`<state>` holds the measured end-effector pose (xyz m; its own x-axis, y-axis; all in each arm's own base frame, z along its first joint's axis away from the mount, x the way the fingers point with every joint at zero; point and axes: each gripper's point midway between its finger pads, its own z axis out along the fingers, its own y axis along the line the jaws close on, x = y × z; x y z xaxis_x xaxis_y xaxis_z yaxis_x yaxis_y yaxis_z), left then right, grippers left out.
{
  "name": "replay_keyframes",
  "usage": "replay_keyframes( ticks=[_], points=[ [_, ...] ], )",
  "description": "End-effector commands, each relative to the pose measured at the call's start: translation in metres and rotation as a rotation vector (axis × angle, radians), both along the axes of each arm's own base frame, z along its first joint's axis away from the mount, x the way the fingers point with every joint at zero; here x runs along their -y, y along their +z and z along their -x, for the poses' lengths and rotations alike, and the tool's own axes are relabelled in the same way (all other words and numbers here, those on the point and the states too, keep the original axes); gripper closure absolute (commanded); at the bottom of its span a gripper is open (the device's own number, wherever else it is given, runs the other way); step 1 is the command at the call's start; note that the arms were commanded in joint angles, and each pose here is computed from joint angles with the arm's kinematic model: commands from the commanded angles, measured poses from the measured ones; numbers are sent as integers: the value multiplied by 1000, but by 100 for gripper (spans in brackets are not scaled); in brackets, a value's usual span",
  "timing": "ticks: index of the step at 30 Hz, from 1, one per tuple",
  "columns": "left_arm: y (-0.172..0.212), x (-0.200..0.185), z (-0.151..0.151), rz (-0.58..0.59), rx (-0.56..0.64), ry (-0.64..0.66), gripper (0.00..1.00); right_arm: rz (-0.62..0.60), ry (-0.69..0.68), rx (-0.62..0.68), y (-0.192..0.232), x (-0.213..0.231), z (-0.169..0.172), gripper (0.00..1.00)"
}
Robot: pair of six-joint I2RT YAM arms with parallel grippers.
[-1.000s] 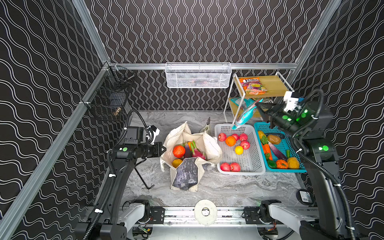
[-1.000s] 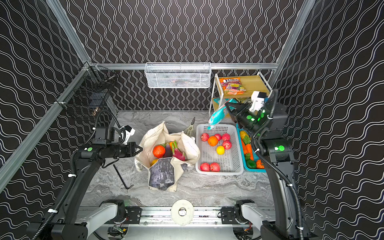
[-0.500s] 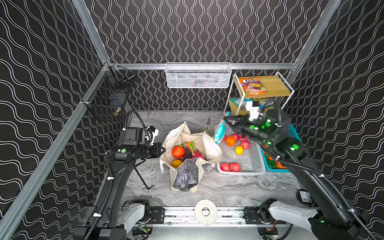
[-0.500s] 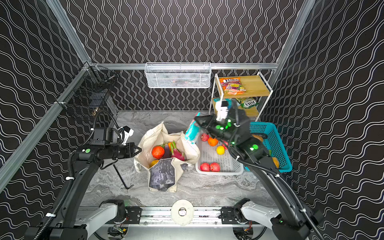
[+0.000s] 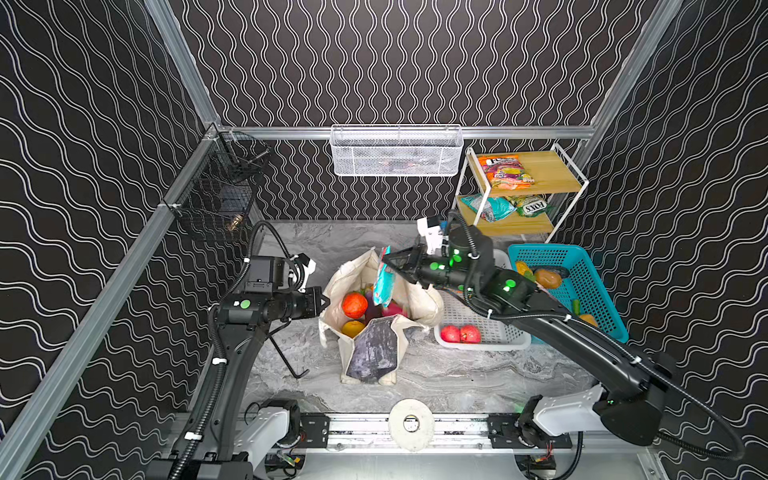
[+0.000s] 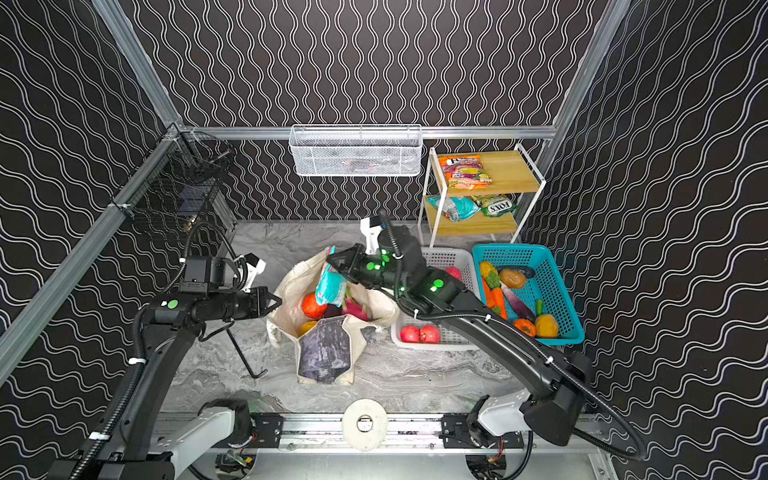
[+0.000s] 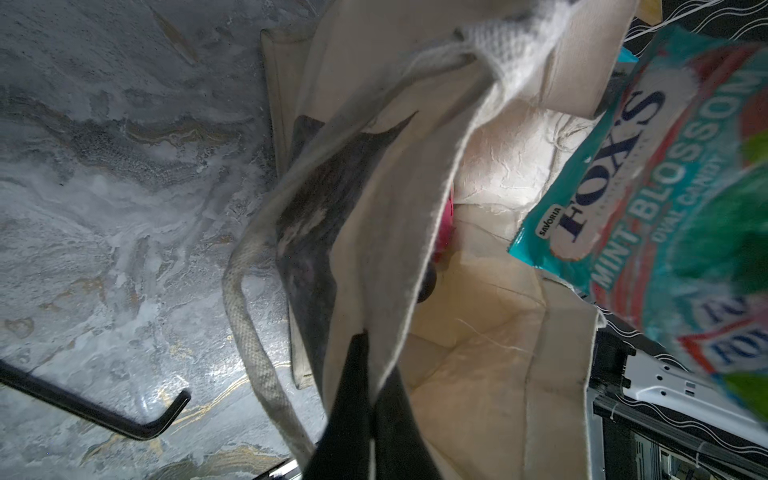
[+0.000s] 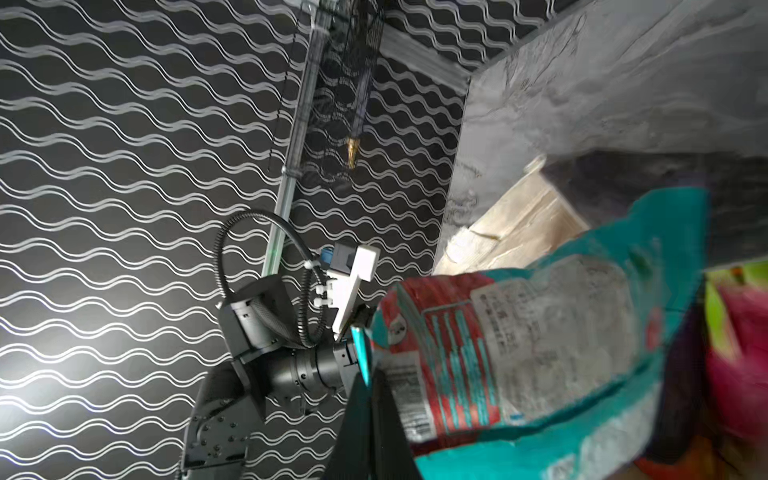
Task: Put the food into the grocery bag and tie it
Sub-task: 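Pull the candy bag off the shelf and carry it over the tote bag, then lower the candy bag into the tote bag and open the right gripper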
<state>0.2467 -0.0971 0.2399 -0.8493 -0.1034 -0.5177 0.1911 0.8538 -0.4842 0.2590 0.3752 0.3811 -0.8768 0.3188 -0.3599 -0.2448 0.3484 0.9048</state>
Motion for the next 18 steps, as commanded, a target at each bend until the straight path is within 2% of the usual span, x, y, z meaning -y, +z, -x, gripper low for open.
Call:
replay_keyframes(
  ticks=[1,11,18],
  points=[
    [5,1,2,7,8,-9,100,-51,6,17,4,-12,-5,100],
    [4,1,0,6,9,-7,100,-1,48,-73,-49,-32,-7,100],
    [5,2,-1,11,14,-7,100,-4,57,-25,-22,-33,5,100]
  ],
)
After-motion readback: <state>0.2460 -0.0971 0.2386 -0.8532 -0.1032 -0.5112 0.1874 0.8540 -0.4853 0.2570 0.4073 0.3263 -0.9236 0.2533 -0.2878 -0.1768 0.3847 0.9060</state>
